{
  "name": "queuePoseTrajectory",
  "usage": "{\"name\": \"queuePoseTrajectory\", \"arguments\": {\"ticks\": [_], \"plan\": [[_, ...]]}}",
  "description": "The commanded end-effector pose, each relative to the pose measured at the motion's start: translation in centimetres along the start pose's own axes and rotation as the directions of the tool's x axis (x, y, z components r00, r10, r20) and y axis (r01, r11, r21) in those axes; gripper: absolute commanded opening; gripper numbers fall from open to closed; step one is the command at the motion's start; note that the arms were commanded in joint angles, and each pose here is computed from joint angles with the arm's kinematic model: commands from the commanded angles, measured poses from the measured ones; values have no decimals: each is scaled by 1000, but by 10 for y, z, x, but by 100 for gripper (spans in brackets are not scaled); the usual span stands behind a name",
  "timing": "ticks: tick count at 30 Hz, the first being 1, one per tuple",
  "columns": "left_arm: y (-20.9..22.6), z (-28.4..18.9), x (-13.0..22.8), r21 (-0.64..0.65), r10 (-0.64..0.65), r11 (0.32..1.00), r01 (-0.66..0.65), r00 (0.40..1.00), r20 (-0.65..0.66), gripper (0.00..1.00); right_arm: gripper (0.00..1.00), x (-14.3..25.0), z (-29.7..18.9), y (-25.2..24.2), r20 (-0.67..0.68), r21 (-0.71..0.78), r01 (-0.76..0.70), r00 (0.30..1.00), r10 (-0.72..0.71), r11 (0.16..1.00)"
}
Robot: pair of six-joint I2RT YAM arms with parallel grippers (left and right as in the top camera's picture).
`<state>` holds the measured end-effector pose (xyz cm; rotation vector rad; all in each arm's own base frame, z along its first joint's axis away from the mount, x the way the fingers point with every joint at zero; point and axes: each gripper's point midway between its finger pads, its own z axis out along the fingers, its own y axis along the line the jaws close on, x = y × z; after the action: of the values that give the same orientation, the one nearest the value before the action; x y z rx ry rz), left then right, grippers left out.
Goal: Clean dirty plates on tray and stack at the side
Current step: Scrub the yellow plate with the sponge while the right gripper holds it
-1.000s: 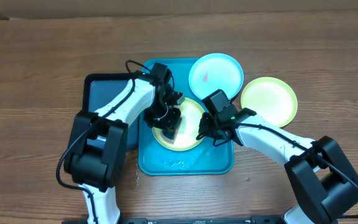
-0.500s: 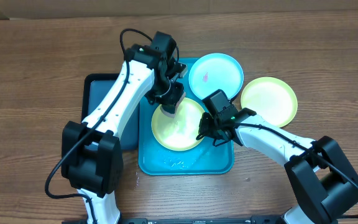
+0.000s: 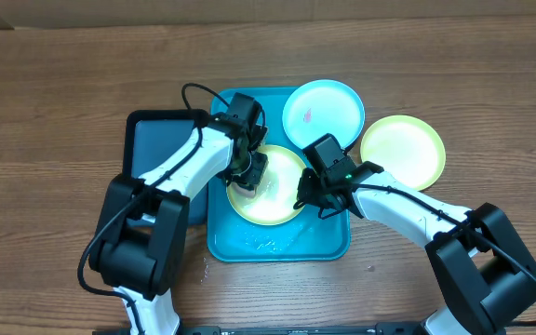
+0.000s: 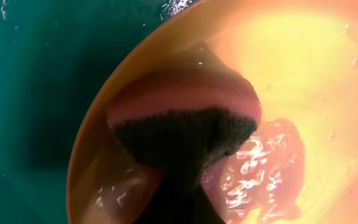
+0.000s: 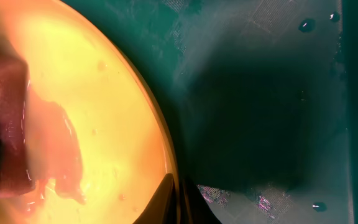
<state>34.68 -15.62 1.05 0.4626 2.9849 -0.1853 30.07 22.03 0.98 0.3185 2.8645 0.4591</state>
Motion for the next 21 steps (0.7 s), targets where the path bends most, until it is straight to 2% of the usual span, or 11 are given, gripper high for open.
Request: {"name": "queuePoseTrajectory", "arguments": {"ticks": [1,4,8,12,15,21], "plan": [[-12,10,17,67,-52,996,56,997,-58,5,4,-1,3,2,-7,-1,6,1000,-6,1000],[-40,6,20,225,-51,972,69,995,-87,5,4,-1,3,2,-6,-2,6,1000,-6,1000],[-60,0,20,342,-46,937,76,994,-95,4,4,-2,3,2,-4,-3,6,1000,-6,1000],[-56,-2,16,335,-52,939,78,995,-85,4,4,0,3,1,-9,2,5,1000,-5,1000],[-49,-21,2,336,-78,937,94,995,-63,4,4,0,3,0,-12,5,5,1000,-5,1000],[-44,-78,-33,314,-64,949,33,994,90,4,4,0,3,1,-10,3,5,1000,-5,1000]]}}
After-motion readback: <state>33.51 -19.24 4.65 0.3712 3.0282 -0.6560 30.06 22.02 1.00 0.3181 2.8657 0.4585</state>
